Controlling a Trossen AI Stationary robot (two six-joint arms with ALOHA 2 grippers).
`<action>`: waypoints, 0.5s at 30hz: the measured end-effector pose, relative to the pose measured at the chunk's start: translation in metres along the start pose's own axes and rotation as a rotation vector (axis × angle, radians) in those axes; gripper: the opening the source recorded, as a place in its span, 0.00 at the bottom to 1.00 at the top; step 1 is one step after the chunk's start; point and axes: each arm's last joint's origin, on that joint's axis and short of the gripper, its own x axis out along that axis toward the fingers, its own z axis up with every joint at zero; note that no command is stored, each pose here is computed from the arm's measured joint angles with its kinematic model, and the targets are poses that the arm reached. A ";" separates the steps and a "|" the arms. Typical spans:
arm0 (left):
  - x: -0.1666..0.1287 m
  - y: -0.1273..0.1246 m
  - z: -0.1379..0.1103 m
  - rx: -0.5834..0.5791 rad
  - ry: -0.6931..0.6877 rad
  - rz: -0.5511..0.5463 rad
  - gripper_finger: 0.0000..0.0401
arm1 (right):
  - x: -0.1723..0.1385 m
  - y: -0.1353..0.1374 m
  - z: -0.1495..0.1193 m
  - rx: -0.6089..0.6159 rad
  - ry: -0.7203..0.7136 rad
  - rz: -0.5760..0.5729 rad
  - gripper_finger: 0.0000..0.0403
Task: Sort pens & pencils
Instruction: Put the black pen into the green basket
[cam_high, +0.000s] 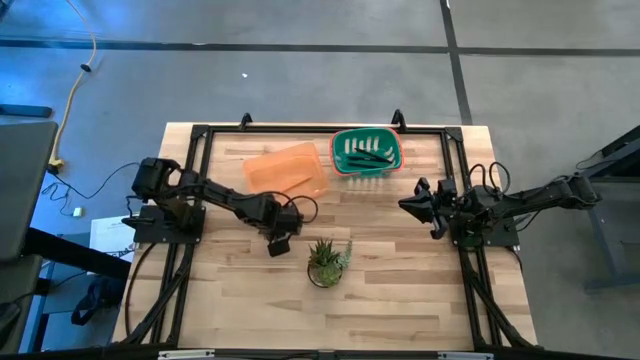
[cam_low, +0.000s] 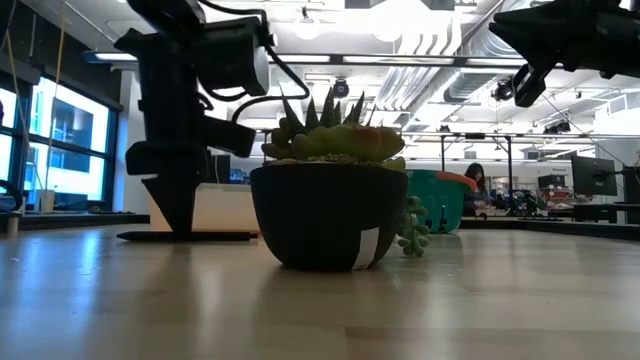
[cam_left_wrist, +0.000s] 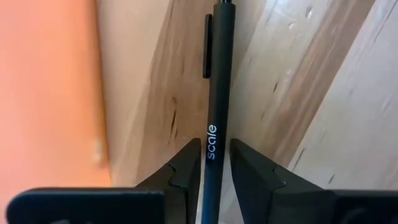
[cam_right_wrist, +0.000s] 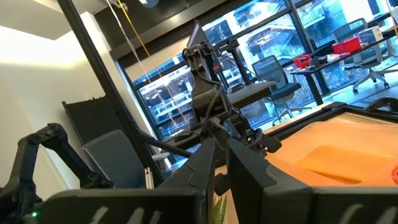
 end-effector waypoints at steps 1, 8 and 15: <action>0.000 0.001 0.000 -0.005 0.005 -0.011 0.18 | 0.000 0.000 0.000 0.000 0.001 0.000 0.08; 0.000 0.003 0.002 -0.015 0.015 -0.040 0.03 | 0.000 0.000 -0.001 0.009 0.010 -0.003 0.08; 0.000 0.002 0.002 -0.025 0.019 -0.052 0.05 | 0.000 0.000 -0.001 0.008 0.011 -0.002 0.08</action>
